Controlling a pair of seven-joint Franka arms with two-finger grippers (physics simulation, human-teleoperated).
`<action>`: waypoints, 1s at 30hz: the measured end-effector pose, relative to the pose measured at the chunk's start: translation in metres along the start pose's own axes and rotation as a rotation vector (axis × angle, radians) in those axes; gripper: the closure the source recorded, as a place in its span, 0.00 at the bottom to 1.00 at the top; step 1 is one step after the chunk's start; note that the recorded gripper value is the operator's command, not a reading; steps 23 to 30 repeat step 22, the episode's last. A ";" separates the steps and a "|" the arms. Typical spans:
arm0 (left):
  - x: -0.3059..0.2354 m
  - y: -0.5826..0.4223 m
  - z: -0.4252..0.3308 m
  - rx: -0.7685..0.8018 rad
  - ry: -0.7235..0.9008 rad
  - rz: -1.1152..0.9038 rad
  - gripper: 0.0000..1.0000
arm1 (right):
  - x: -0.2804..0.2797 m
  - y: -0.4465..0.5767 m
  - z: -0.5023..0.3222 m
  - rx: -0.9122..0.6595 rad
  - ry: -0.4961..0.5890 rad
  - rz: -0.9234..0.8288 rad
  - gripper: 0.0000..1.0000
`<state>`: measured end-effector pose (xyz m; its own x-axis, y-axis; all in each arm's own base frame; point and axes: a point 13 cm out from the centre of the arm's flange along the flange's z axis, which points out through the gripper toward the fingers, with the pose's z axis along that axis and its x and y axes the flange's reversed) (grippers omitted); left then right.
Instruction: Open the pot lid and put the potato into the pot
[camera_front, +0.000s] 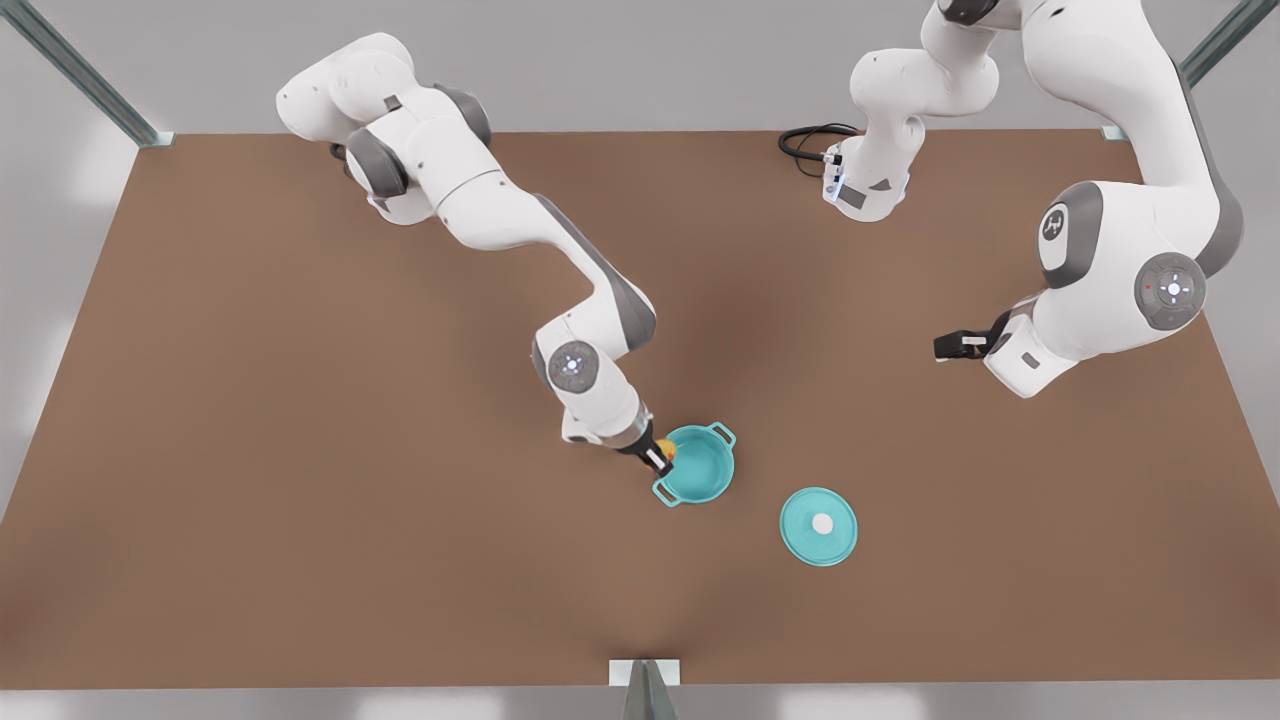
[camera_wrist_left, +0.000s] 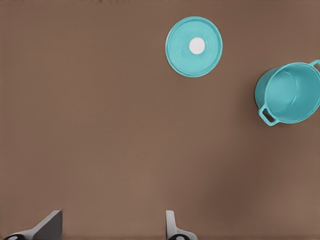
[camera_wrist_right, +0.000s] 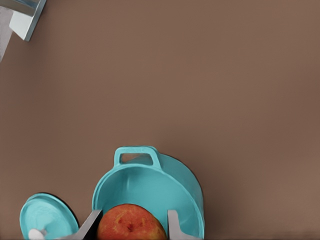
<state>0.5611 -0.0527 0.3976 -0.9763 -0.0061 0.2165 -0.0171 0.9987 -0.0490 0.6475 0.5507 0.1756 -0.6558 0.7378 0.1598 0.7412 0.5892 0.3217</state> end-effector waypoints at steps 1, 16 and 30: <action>-0.001 -0.002 -0.001 0.001 -0.004 0.003 0.00 | 0.005 0.002 0.005 -0.009 -0.003 0.001 0.44; -0.003 -0.018 -0.004 -0.008 -0.015 0.031 0.00 | -0.058 0.036 -0.094 -0.083 -0.053 0.095 0.00; -0.002 -0.024 -0.003 -0.014 -0.015 0.044 0.00 | -0.313 -0.191 -0.269 0.335 -0.090 0.189 0.00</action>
